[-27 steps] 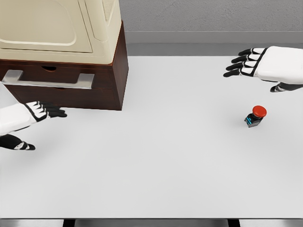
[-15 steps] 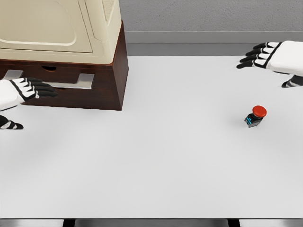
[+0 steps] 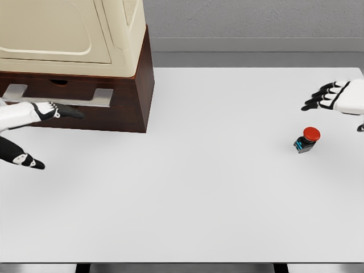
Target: Open the cabinet drawer with left arm, and place a switch into the drawer with right arm
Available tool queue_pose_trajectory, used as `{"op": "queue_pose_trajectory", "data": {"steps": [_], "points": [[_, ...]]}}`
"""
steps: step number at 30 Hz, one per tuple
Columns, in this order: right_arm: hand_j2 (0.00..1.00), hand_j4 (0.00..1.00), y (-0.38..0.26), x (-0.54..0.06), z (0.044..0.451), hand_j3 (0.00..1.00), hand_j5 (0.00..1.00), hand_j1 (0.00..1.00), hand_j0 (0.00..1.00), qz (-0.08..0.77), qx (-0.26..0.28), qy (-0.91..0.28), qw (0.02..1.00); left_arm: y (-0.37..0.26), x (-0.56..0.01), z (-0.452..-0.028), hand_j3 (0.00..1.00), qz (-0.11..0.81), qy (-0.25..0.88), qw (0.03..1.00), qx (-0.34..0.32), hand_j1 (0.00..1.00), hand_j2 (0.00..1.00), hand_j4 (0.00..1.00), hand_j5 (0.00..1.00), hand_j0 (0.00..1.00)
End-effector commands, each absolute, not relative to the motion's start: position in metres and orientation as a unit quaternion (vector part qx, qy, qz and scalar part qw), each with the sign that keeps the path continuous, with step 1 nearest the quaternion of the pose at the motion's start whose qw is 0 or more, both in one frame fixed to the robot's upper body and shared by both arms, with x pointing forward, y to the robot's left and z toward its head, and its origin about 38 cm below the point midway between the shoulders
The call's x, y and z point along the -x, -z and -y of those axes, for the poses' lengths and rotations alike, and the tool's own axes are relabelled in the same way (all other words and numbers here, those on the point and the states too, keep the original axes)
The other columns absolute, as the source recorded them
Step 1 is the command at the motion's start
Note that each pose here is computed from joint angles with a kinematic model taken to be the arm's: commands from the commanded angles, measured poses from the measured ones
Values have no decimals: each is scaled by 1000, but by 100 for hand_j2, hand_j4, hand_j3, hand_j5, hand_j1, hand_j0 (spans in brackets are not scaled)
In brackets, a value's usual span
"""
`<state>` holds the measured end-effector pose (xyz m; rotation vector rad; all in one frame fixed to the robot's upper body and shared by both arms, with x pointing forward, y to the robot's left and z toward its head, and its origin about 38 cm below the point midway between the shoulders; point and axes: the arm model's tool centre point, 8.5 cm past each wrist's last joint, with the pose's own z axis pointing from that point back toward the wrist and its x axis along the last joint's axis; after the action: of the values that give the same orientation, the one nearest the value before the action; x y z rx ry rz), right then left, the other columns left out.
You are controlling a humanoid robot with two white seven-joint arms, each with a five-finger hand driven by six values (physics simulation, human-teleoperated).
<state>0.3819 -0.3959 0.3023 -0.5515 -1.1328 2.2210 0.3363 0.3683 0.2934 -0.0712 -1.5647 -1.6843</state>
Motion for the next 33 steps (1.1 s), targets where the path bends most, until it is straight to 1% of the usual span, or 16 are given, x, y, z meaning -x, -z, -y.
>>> {"op": "queue_pose_trajectory", "data": {"steps": [1, 3, 4, 6, 9, 11, 15, 19, 22, 27, 30, 33], "points": [[100, 100, -303, -380, 398, 100, 100, 100, 100, 420, 207, -834, 292, -292, -335, -368, 100, 627, 652, 423, 52, 100, 100, 100, 100, 100], [100, 100, -287, -377, 397, 100, 100, 100, 100, 415, 189, -838, 300, -301, -338, -369, 100, 635, 649, 417, 42, 100, 100, 100, 100, 100], [100, 100, -285, -376, 396, 100, 100, 100, 100, 416, 187, -838, 300, -305, -339, -369, 98, 638, 649, 413, 38, 98, 98, 98, 98, 98], [100, 100, -285, -377, 395, 100, 100, 100, 100, 418, 186, -837, 299, -304, -346, -371, 98, 625, 641, 445, 24, 98, 98, 98, 98, 98], [100, 100, -285, -380, 390, 100, 100, 100, 100, 425, 185, -835, 295, -303, -351, -374, 99, 621, 615, 484, 27, 99, 99, 99, 99, 99], [100, 100, -281, -382, 382, 100, 100, 100, 100, 434, 179, -833, 291, -305, -362, -376, 99, 609, 590, 530, 19, 99, 99, 99, 99, 99], [100, 100, -271, -383, 378, 100, 100, 100, 100, 432, 168, -837, 291, -299, -369, -373, 100, 597, 576, 558, 18, 100, 100, 100, 100, 100], [100, 100, -260, -384, 373, 100, 100, 100, 100, 424, 164, -843, 287, -299, -370, -373, 100, 596, 575, 560, 15, 100, 100, 100, 100, 100], [100, 100, -250, -384, 376, 100, 100, 100, 100, 417, 156, -845, 297, -296, -370, -375, 100, 584, 591, 557, -5, 100, 100, 100, 100, 100], [100, 100, -251, -387, 376, 100, 100, 100, 100, 419, 158, -843, 298, -295, -374, -372, 100, 569, 621, 537, -40, 100, 100, 100, 100, 100], [100, 100, -251, -389, 371, 100, 100, 100, 100, 425, 157, -841, 294, -291, -378, -372, 100, 556, 626, 544, -58, 100, 100, 100, 100, 100], [100, 100, -248, -394, 378, 100, 100, 100, 100, 425, 159, -836, 308, -291, -379, -373, 100, 552, 624, 550, -62, 100, 100, 100, 100, 100]]}}
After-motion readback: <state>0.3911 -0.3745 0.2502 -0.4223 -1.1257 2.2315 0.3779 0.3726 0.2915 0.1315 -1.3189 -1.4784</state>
